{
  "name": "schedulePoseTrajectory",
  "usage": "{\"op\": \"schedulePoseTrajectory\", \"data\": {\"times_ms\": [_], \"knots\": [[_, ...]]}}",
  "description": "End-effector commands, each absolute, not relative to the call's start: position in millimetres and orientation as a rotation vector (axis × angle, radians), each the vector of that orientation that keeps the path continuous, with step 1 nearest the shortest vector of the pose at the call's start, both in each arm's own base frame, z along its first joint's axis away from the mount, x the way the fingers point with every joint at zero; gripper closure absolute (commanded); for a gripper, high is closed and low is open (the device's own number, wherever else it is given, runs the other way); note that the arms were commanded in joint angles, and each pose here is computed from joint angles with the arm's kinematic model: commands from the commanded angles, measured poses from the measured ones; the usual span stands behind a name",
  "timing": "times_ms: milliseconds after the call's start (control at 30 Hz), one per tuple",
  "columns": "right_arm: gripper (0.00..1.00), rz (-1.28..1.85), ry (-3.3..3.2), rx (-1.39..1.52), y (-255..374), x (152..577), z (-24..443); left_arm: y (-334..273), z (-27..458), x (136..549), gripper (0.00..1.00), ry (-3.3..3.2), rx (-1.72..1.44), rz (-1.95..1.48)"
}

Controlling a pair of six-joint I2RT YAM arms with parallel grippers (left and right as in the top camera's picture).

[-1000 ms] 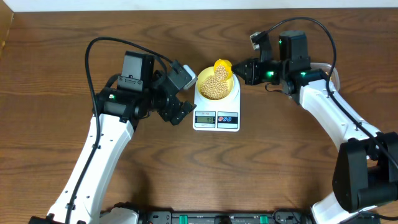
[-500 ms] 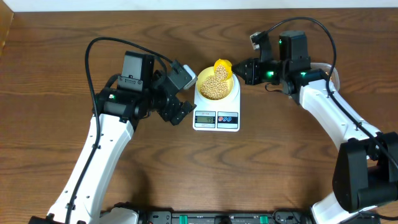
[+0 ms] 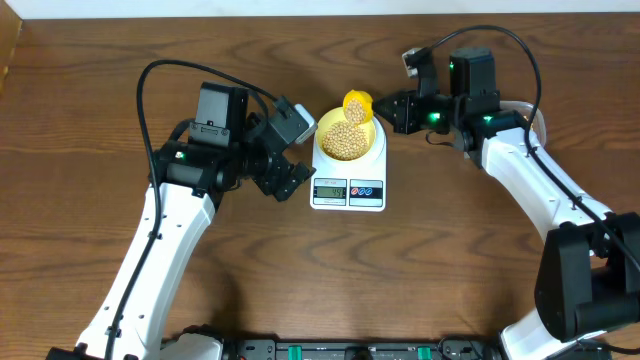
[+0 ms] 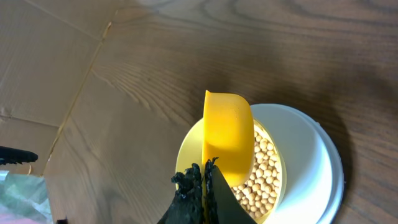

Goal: Scoop item into bowl and weigh 50g on scale

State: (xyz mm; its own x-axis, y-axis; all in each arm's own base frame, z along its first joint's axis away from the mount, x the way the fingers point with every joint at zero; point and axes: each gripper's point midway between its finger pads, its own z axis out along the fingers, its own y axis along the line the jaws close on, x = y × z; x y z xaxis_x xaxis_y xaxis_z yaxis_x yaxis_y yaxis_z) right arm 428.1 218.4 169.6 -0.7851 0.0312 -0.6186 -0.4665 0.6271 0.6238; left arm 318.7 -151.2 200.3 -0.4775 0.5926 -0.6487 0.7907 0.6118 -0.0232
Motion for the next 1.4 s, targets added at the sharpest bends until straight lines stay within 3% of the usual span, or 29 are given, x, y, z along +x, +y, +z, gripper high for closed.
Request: {"op": "schedulePoseTrajectory", "data": {"times_ms": [0, 1367], "knots": [[0.99, 1.132, 2.261, -0.332, 219.4, 424.7, 172.6, -148.0, 196.0, 316.9, 0.12, 2.240, 1.090, -0.418], [0.99, 1.163, 2.249, -0.313, 214.2, 426.9, 176.6, -148.0, 196.0, 317.0, 0.12, 2.240, 1.089, -0.418]]}}
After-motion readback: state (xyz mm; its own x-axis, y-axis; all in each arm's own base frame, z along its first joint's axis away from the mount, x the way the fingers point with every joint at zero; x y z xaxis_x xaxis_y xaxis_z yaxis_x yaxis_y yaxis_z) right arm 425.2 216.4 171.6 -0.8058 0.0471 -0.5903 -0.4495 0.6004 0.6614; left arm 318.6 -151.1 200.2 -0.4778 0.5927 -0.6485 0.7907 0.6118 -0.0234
